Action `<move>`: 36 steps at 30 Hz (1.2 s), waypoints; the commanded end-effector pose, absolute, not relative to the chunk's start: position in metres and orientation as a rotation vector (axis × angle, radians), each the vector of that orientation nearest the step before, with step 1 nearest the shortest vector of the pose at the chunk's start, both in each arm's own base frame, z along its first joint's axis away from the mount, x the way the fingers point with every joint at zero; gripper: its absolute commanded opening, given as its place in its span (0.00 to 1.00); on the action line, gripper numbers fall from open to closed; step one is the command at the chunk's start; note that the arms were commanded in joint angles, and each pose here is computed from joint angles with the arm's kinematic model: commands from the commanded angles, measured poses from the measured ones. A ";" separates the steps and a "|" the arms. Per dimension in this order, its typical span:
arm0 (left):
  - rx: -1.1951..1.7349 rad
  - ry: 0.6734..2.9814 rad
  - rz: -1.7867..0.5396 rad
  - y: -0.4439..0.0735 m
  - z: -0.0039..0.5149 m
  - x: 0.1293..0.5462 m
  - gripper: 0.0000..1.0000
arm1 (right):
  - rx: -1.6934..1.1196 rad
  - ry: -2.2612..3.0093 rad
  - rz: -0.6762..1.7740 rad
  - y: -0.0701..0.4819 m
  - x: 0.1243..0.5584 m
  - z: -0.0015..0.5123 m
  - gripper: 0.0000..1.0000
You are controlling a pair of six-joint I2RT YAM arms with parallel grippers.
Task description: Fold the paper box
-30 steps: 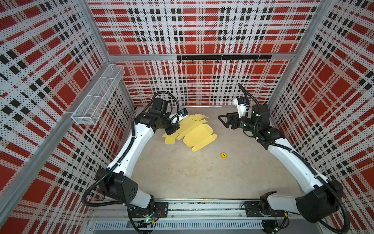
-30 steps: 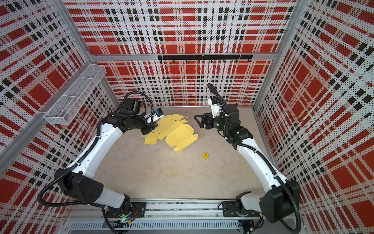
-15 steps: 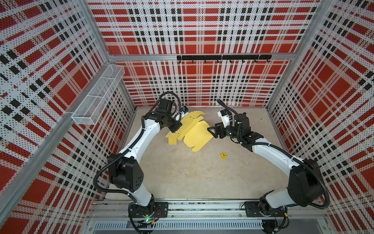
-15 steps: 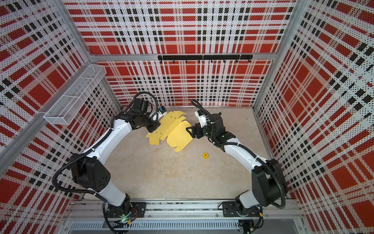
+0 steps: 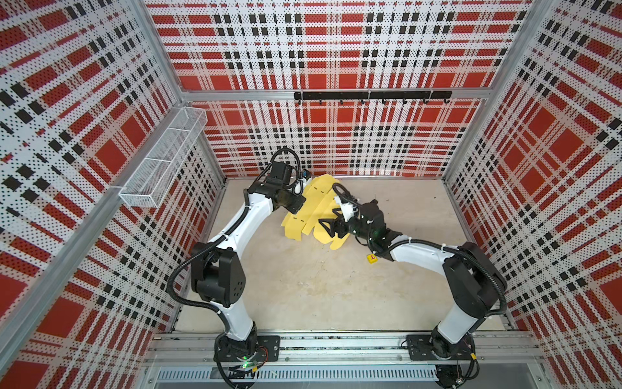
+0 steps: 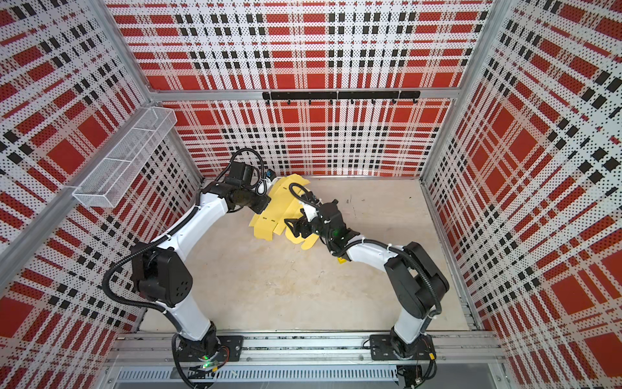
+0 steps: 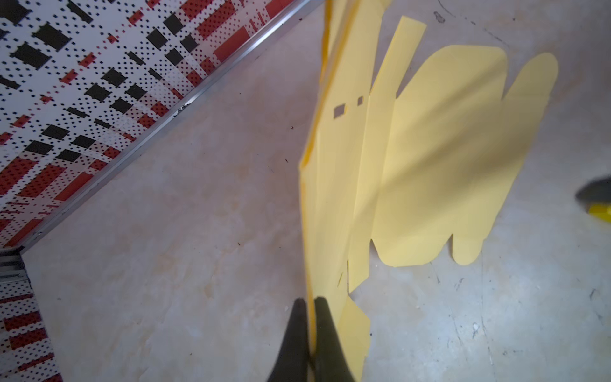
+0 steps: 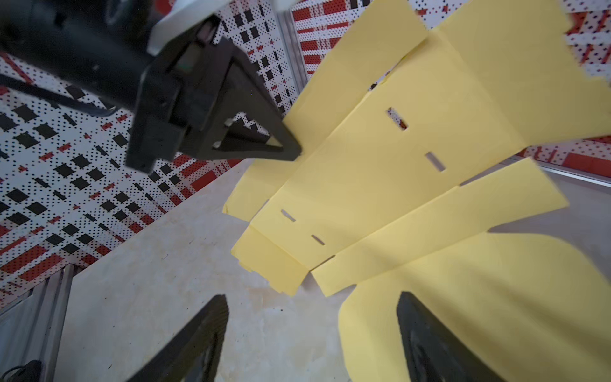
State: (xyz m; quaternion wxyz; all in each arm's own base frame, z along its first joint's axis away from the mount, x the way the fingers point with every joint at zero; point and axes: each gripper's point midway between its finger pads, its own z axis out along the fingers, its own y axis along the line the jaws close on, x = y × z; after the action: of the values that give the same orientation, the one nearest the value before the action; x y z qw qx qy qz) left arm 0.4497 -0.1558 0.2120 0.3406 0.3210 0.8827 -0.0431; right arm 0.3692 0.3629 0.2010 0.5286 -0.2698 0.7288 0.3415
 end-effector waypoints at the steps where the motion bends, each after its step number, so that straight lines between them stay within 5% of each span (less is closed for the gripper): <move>1: 0.689 2.281 -0.161 -0.160 0.228 0.460 0.00 | -0.555 1.549 0.679 0.363 0.378 0.221 0.85; 19: 0.505 2.304 -0.449 -0.200 0.232 0.458 0.00 | -0.681 1.455 0.452 0.401 0.374 0.194 0.93; 36: 0.480 2.279 -0.492 -0.211 0.238 0.453 0.00 | -0.696 1.413 0.332 0.419 0.386 0.183 0.95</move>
State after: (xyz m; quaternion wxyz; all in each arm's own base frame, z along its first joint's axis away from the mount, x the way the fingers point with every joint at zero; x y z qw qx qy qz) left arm 0.4542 -0.2033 0.2254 0.3565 0.1938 0.8971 -0.1747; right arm 0.3846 0.4111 0.1634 0.6610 -0.3163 0.6622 0.1567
